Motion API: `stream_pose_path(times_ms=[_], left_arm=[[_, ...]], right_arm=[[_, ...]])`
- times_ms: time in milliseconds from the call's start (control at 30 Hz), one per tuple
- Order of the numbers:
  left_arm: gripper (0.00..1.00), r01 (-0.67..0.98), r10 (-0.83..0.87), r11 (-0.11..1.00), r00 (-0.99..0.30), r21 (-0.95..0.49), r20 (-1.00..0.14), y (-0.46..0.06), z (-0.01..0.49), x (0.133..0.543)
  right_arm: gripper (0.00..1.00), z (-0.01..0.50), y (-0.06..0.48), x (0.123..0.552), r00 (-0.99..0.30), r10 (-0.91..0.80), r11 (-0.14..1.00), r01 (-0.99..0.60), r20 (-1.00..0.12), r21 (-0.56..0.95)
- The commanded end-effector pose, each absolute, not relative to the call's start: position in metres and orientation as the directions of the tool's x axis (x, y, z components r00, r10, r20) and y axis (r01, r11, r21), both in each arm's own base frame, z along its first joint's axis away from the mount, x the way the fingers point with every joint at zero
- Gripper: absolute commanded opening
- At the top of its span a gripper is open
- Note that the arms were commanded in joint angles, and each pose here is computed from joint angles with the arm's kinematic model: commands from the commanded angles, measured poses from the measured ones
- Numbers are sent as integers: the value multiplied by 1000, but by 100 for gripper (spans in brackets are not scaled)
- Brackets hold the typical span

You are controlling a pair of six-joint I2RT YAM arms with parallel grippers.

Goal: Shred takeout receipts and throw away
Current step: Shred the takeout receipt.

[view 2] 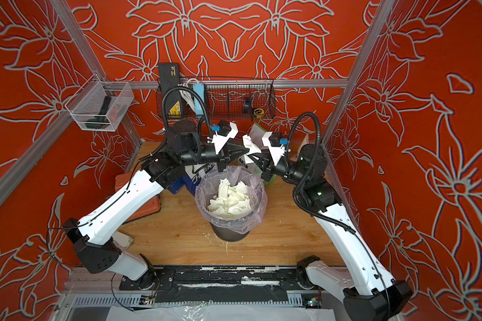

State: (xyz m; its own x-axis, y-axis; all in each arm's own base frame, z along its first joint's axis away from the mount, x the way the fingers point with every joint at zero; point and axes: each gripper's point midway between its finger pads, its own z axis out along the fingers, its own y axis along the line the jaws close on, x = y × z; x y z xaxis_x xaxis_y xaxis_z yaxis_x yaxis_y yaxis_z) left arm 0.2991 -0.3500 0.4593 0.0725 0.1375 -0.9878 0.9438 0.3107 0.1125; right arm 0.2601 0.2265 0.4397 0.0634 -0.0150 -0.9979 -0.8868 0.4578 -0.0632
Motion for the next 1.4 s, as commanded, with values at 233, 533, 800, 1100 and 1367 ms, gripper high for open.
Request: stream_pose_path(times_ms=[233,533,800,1100,1367], left_arm=[[67,954,87,282,80,102,-993,-330,477,277],[78,993,118,112,30,43,-993,-353,472,248],[69,989,166,148,4,29,-986,-370,460,258],[28,992,165,125,-5,16,-986,-378,458,259],[0,988,205,150,14,45,-979,-373,451,261]], right_arm=[[0,446,230,223,133,-55,317,-938,-990,-143],[0,433,243,214,94,-69,216,-971,-993,-107],[0,427,252,210,85,-94,184,-978,-992,-101],[0,419,261,210,81,-123,181,-978,-989,-103],[0,424,256,217,102,-119,257,-958,-988,-130]])
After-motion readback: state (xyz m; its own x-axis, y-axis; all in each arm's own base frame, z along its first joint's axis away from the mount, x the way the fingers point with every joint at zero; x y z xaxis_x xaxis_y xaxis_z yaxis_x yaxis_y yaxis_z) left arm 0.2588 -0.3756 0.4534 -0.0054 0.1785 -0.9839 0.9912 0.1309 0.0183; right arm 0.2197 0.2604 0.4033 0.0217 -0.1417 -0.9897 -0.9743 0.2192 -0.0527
